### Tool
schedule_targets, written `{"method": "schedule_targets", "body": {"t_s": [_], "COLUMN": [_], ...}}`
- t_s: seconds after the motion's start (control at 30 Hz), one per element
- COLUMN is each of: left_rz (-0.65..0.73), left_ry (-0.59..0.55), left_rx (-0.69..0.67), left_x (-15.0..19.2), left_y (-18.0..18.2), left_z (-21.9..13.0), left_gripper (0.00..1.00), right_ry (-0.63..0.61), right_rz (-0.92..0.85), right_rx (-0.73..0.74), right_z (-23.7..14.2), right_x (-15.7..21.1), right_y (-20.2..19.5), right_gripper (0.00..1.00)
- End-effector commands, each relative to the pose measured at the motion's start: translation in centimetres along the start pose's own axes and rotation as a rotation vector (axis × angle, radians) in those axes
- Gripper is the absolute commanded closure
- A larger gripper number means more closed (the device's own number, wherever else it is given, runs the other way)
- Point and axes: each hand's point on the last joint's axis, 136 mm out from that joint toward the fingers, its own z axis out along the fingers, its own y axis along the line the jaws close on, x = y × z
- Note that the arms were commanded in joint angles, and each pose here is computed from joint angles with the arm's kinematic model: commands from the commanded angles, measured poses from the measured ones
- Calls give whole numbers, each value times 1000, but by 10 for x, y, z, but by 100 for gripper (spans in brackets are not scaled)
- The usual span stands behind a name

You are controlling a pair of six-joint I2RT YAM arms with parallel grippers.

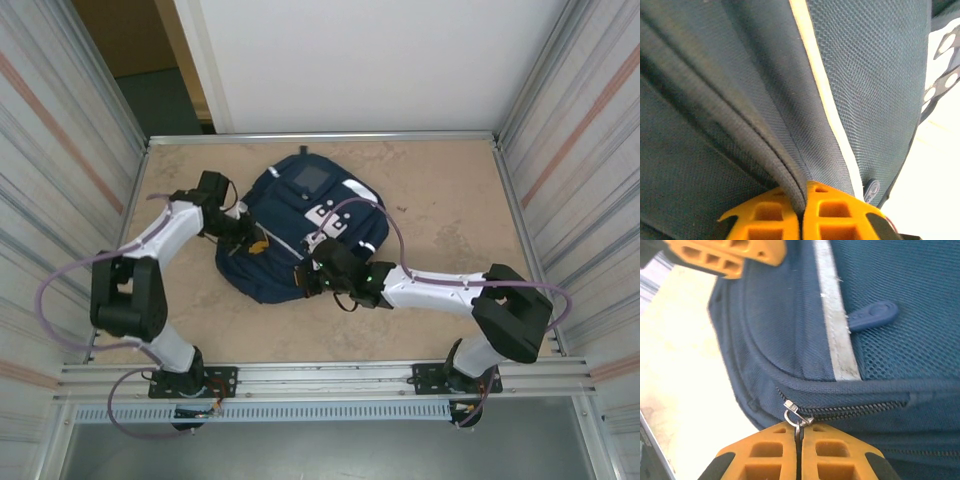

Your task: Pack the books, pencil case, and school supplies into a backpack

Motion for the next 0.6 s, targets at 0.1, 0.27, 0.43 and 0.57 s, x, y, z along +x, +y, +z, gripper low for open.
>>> {"method": "schedule_targets", "body": {"t_s": [0.1,0.27,0.43,0.57], "left_rz": [98,27,41,55], "left_ry": [-168,-119,-28,-19], "left_rx": [21,78,53,8], "left_x": [-36,5,38,43], "left_y": [-15,2,1,-1], "left_z": [-33,-22,4,22], "left_gripper": [68,60,59,60], "right_ry": [86,81,114,128], "right_rz": [-31,-29,-40,-38], "right_rx": [-135,-167,-189,-210], "right_z": [13,23,30,34], "right_x": [7,7,12,15], "right_y": [42,51,55,60], "right_gripper": [100,100,100,100]}}
